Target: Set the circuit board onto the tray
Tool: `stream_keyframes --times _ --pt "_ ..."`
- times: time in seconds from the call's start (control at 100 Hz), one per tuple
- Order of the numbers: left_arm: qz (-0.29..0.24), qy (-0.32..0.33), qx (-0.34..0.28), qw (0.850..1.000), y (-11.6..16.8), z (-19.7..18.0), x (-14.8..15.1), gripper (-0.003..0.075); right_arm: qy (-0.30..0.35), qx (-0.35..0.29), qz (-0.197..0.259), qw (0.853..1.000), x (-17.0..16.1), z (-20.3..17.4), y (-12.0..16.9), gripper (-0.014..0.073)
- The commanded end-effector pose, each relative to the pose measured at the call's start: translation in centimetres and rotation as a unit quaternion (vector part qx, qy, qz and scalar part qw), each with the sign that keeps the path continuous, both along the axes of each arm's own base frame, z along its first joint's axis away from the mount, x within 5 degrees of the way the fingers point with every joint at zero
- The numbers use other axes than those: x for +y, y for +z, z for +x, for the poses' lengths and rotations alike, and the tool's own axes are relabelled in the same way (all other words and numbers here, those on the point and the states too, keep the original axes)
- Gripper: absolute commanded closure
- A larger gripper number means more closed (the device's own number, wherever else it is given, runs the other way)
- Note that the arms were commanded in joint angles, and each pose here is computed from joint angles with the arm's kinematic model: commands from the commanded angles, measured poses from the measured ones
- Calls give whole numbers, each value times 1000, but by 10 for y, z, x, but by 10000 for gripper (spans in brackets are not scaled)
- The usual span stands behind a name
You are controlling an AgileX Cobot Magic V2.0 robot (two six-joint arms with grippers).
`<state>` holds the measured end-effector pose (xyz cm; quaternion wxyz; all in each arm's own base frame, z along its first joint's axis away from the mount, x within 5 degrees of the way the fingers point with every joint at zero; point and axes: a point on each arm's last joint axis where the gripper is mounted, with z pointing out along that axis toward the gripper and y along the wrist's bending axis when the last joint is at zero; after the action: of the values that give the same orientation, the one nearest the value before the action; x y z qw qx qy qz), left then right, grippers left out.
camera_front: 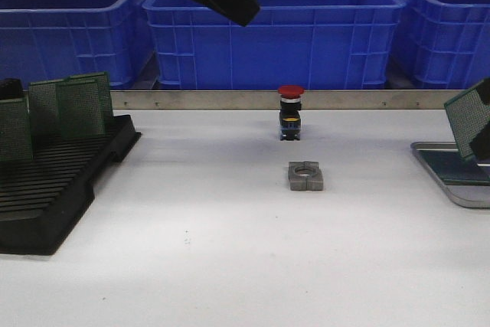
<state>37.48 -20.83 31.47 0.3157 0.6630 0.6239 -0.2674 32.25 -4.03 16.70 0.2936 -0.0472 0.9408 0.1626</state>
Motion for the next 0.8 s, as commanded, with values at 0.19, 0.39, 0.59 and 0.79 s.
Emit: stream_keyframes --times 0.19,0.39,0.59,0.79 --pt "-42 -8 -21 999 39 -16 2 136 -36 -29 -1 999 -12 3 15 104" --pt "-21 5 -12 1000 37 -15 5 220 -38 -51 -10 998 -16 -1 30 117" --pt "38 92 65 993 30 -15 14 699 9 -83 15 996 -2 -16 65 594" --pt "67 127 75 987 29 -14 19 741 33 -138 3 990 12 -31 101 702"
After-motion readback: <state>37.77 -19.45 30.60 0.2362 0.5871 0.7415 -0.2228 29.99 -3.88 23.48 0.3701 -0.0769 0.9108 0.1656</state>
